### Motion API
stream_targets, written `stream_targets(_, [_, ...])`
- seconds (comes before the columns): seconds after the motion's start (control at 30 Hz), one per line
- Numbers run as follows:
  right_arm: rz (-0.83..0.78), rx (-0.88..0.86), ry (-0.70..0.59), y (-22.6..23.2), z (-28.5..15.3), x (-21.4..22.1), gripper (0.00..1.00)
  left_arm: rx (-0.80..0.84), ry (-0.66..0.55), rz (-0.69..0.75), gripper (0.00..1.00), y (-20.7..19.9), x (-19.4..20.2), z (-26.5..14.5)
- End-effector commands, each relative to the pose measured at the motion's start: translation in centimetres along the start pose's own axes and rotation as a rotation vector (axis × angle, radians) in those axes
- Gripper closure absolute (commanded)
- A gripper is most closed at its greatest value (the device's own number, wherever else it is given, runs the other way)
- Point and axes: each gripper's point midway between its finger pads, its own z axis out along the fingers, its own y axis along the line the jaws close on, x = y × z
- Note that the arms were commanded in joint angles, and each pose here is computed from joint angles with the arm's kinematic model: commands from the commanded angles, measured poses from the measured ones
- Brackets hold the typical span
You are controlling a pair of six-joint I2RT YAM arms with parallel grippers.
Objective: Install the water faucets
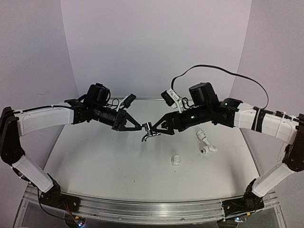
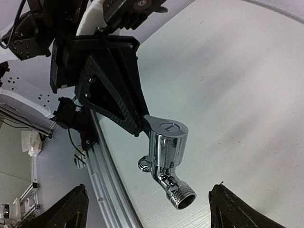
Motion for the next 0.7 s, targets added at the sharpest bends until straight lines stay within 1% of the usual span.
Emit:
stream_targets(0.0, [0.059, -0.141, 0.064, 1.4, 0.8, 1.2, 0.13, 0.135, -0.009, 0.173, 1.0, -4.7, -0.2, -1.4])
stream_targets(0.07, [0.075, -0.177, 0.085, 1.6, 1.3, 1.5, 0.19, 0.142, -0.01, 0.178, 1.0, -5.0, -0.3, -1.5])
stream_targets(0.2, [0.099, -0.25, 0.1, 2.1, 2.1, 1.8, 0.4, 0.15, -0.005, 0.178, 1.0, -5.3, -0.1, -1.5])
stream_targets(0.3, [0.113, -0.265, 0.097, 2.0, 2.5, 1.9, 0.6, 0.158, -0.003, 0.188, 1.0, -5.6, 0.0, -1.5])
stream_targets(0.37, [0.117, -0.267, 0.084, 2.0, 2.6, 1.8, 0.79, 0.164, -0.002, 0.194, 1.0, -5.8, 0.1, -1.6])
stream_targets(0.4, [0.115, -0.267, 0.073, 2.0, 2.5, 1.6, 0.92, 0.168, -0.001, 0.199, 1.0, -5.9, 0.2, -1.7])
stream_targets(0.43, [0.113, -0.264, 0.063, 2.0, 2.5, 1.5, 0.99, 0.172, 0.0, 0.202, 1.0, -6.1, 0.3, -1.7])
stream_targets(0.47, [0.106, -0.265, 0.055, 2.1, 2.3, 1.4, 1.0, 0.175, 0.001, 0.202, 1.0, -6.1, 0.3, -1.8])
stream_targets(0.5, [0.098, -0.269, 0.047, 2.2, 2.2, 1.4, 1.0, 0.176, 0.001, 0.197, 0.98, -6.2, 0.3, -1.8])
stream_targets(0.53, [0.091, -0.272, 0.038, 2.3, 2.0, 1.3, 1.0, 0.172, -0.002, 0.188, 0.89, -6.2, 0.2, -1.9])
stream_targets(0.6, [0.087, -0.264, 0.01, 2.4, 1.6, 0.9, 1.0, 0.14, -0.039, 0.181, 0.5, -6.1, -0.3, -2.1])
stream_targets(0.67, [0.081, -0.281, -0.029, 2.9, 1.1, 0.3, 1.0, 0.152, -0.109, 0.187, 0.26, -6.7, -0.9, -2.7])
